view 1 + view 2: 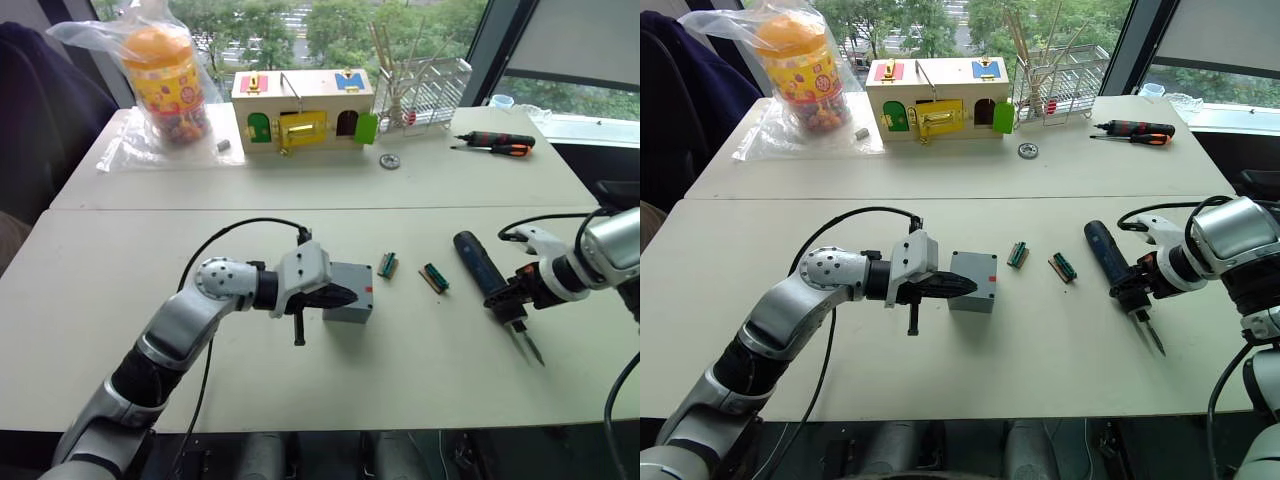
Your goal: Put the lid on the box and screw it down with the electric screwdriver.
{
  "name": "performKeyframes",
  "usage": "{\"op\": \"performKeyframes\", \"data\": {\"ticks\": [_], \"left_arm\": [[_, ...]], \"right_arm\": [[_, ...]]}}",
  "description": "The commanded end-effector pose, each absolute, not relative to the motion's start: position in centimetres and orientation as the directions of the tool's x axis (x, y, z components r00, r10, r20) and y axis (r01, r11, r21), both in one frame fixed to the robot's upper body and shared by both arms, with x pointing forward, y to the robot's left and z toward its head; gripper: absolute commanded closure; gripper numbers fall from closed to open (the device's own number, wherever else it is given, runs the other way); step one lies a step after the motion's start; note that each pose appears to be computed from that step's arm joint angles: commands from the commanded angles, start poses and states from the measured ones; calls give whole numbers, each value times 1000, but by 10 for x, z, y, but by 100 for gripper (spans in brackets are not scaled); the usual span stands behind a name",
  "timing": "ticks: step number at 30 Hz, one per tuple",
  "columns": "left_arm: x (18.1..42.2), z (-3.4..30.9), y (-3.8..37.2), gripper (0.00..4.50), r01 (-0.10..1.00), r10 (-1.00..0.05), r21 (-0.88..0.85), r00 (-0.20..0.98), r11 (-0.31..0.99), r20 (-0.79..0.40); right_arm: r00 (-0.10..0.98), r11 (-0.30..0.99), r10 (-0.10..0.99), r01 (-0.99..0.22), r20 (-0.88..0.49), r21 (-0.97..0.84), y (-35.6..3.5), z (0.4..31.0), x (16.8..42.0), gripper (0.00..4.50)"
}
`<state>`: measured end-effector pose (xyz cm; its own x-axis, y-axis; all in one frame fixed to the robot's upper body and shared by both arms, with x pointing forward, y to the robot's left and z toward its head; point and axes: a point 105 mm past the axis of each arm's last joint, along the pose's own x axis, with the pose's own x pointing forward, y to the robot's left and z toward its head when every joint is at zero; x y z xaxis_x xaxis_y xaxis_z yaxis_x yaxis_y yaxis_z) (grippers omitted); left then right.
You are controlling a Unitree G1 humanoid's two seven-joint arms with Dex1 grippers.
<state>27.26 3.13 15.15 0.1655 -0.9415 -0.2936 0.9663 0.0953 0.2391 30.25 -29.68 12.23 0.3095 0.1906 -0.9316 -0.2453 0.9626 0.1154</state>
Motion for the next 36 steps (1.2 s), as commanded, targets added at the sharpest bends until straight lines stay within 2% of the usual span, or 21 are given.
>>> {"op": "performKeyframes", "data": {"ticks": [1, 3, 6, 10, 12, 14, 16, 17, 19, 21, 24, 26, 28, 32, 36], "left_arm": [[274, 158, 33, 450, 957, -946, 271, 178, 102, -271], [277, 157, 35, 450, 958, -945, 268, 181, 106, -274], [283, 159, 40, 450, 960, -946, 254, 187, 118, -267], [293, 168, 51, 450, 967, -956, 209, 194, 147, -222], [297, 173, 58, 450, 969, -959, 189, 198, 160, -205], [300, 176, 62, 450, 969, -958, 185, 200, 163, -204], [303, 179, 66, 450, 970, -957, 179, 201, 165, -207], [304, 179, 67, 450, 971, -957, 175, 197, 161, -214], [306, 180, 68, 450, 973, -956, 169, 192, 156, -223], [306, 180, 68, 450, 975, -954, 168, 184, 147, -238], [309, 184, 65, 450, 974, -953, 166, 192, 155, -234], [309, 179, 62, 450, 978, -947, 162, 169, 128, -274], [311, 173, 58, 450, 978, -938, 170, 168, 120, -305], [311, 157, 49, 450, 979, -916, 186, 153, 89, -370], [309, 142, 48, 450, 979, -901, 185, 153, 83, -406]], "right_arm": [[293, 971, 177, -206, -940, 118, -306, 116, 298, 277], [333, 976, 171, -183, -927, 115, -311, 123, 302, 277], [458, 978, 208, -125, -864, 168, -314, 152, 318, 277], [704, 940, 306, -114, -641, 323, -309, 221, 345, 277], [805, 939, 284, -124, -520, 321, -312, 245, 355, 277], [907, 922, 290, -178, -307, 344, -306, 273, 364, 277], [952, 884, 307, -286, 2, 369, -295, 306, 366, 277], [940, 869, 300, -339, 160, 360, -288, 321, 362, 277], [886, 830, 303, -426, 350, 360, -273, 335, 349, 277], [847, 814, 329, -479, 418, 329, -248, 331, 342, 277], [805, 791, 410, -548, 428, 272, -210, 316, 335, 277], [724, 730, 546, -658, 421, 186, -166, 294, 322, 277], [672, 677, 616, -718, 411, 160, -141, 275, 312, 277], [630, 628, 676, -764, 383, 148, -116, 252, 303, 277], [629, 629, 691, -766, 357, 133, -110, 239, 303, 277]]}}
